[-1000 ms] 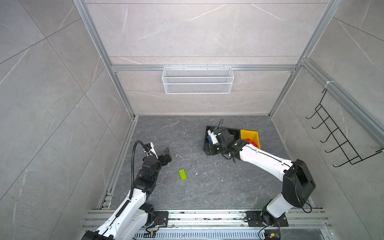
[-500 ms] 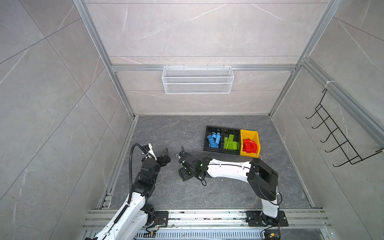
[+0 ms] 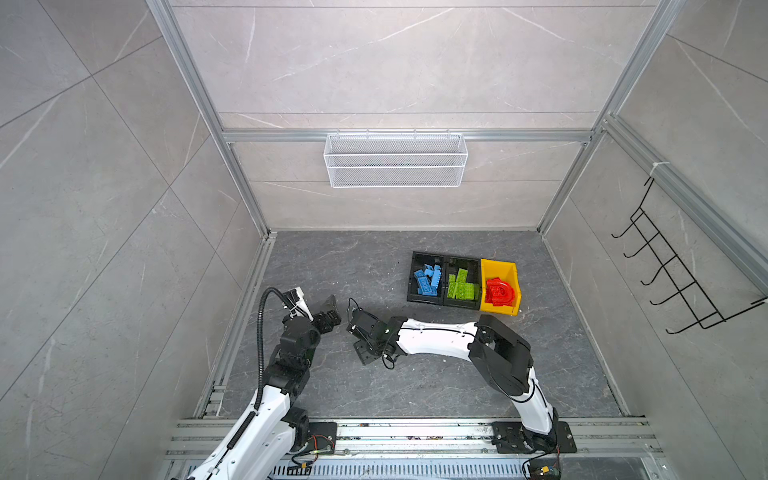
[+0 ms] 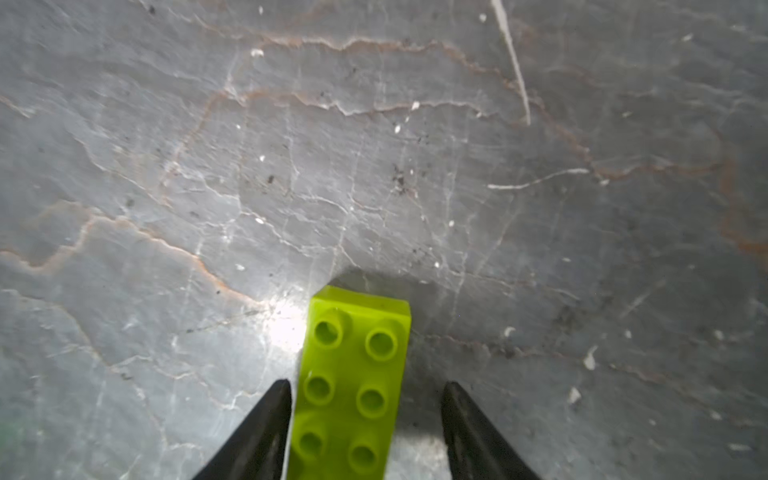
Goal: Sort the legos into containers by color
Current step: 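Move the right gripper back and grasp the last lime-green 2x4 brick, then carry the lime-green brick to the green compartment and open the right gripper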
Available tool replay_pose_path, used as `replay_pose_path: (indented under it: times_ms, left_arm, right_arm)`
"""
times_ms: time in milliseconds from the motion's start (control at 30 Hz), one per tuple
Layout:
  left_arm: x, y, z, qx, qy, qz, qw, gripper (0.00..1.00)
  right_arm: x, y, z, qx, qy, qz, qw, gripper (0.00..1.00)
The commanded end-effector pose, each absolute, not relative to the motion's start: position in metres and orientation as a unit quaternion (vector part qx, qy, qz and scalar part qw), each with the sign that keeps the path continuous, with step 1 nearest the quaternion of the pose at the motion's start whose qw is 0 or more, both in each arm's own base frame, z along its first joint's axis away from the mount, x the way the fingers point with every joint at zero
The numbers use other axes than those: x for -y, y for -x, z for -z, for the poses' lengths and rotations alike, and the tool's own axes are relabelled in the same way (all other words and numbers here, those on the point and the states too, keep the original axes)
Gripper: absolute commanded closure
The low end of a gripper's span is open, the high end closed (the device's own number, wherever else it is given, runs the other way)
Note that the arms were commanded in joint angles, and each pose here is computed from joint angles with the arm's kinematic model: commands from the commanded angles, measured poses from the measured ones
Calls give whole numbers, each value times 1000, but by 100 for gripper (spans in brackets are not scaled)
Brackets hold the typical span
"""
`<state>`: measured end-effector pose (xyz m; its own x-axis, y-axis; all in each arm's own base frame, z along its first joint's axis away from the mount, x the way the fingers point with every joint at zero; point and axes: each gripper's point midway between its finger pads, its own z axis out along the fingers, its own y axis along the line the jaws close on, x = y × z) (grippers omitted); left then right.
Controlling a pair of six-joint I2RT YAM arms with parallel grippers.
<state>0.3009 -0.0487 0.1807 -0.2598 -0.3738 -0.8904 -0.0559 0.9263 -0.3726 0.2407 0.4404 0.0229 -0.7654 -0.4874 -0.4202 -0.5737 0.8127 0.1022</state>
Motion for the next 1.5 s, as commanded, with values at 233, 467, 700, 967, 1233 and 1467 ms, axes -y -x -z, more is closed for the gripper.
replay_pose_path:
  times_ms: [233,467,700,967,1233,1467]
  left_arm:
    - [40,-301,-189,-770,151,122,607,1]
    - [44,-305,-187,-776,146,125,601,0]
    - [44,-307,-183,-780,144,121,597,1]
    - [33,-316,-174,-790,140,65,594,1]
    - [24,-318,-178,-790,129,26,599,1]
    - [17,-325,-184,-791,110,-17,602,1]
  right_arm:
    - [-433,-244,-37,-928,292,-106,207,66]
    - [-377,-268,-103,-918,243,-180,255,74]
    - [-243,-339,-134,-930,136,-155,303,75]
    - [-153,-413,-128,-939,47,-139,312,76]
    - [-123,-450,-105,-946,13,-139,293,63]
    - [-114,-455,-138,-931,-1,-155,331,28]
